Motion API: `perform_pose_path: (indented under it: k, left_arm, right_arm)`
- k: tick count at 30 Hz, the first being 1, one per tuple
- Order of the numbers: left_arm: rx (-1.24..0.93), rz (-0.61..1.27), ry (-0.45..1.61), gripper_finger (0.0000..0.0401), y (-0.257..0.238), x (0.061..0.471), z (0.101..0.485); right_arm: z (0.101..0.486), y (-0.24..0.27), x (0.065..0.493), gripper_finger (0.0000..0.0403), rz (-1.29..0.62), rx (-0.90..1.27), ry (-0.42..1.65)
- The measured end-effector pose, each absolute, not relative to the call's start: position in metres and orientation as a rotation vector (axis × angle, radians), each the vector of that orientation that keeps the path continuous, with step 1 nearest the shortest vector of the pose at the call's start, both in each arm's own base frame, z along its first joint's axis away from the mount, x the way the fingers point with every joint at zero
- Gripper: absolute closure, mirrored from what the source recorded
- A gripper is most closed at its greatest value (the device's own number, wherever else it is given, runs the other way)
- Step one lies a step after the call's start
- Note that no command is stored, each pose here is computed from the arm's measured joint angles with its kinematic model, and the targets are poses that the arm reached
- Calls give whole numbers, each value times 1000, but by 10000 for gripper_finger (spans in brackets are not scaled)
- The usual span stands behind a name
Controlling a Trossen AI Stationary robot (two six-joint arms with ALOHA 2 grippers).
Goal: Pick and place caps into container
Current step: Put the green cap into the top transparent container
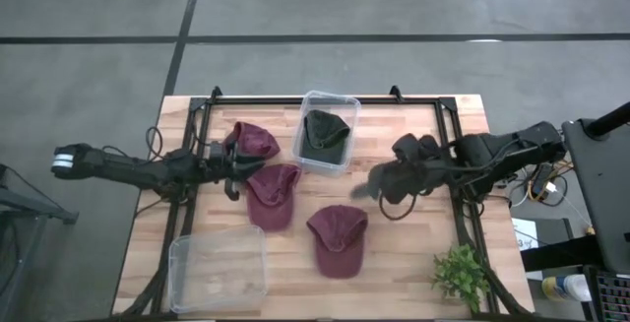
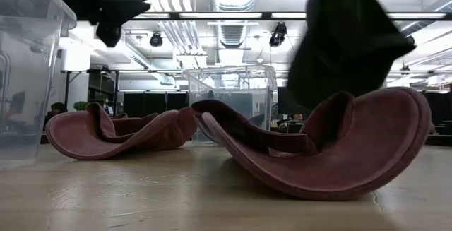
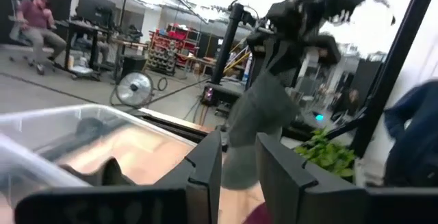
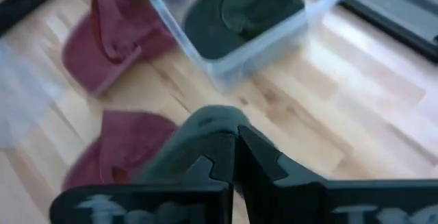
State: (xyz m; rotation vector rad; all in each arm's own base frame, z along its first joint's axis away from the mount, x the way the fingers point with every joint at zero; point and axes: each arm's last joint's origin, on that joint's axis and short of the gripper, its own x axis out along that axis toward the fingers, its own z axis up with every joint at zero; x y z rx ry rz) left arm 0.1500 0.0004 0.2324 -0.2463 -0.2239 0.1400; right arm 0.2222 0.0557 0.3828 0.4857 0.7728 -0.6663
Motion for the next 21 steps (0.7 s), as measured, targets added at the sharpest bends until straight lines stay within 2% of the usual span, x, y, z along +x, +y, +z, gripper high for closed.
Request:
perform_pose_path:
  k: [14,21]
  left_arm:
    - [21,177,-92,316,-2,220,263]
    - [81,176,-59,316,-3,261,277]
  right_arm:
    - [425,37,219,394,-655,482,649]
    - [437,34,217,394,-641,492,611]
